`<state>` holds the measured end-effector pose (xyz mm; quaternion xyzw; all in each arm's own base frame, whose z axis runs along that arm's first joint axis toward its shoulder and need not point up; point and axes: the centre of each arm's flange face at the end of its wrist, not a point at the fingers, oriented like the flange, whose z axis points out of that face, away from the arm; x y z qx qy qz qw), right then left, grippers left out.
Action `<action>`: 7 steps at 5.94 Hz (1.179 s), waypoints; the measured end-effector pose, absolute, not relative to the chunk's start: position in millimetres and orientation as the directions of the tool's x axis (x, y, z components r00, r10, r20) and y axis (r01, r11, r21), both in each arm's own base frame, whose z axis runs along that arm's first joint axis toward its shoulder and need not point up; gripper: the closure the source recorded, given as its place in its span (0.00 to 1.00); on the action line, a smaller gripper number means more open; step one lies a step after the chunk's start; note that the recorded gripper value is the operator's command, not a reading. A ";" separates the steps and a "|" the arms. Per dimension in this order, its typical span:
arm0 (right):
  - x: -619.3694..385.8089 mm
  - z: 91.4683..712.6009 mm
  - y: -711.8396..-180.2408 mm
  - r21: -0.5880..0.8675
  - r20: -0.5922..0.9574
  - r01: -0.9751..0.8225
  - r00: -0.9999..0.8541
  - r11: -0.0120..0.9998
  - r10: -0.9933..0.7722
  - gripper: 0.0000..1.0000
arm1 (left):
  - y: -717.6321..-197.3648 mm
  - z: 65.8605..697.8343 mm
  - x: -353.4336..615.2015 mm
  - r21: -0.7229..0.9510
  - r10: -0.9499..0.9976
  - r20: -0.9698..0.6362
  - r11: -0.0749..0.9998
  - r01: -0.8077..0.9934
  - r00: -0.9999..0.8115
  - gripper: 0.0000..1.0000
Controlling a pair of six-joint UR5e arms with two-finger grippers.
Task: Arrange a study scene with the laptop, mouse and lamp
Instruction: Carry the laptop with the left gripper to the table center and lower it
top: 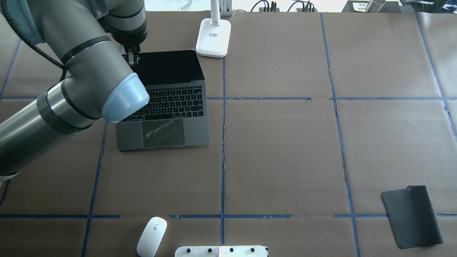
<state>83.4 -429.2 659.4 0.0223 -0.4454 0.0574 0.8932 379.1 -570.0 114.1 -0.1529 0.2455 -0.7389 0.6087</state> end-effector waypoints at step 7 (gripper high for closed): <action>83.3 660.9 -428.2 -0.016 0.798 -0.123 0.596 0.992 0.087 0.00 | -565.3 50.4 513.5 -0.617 -0.971 -0.005 -0.185 0.765 -0.240 0.01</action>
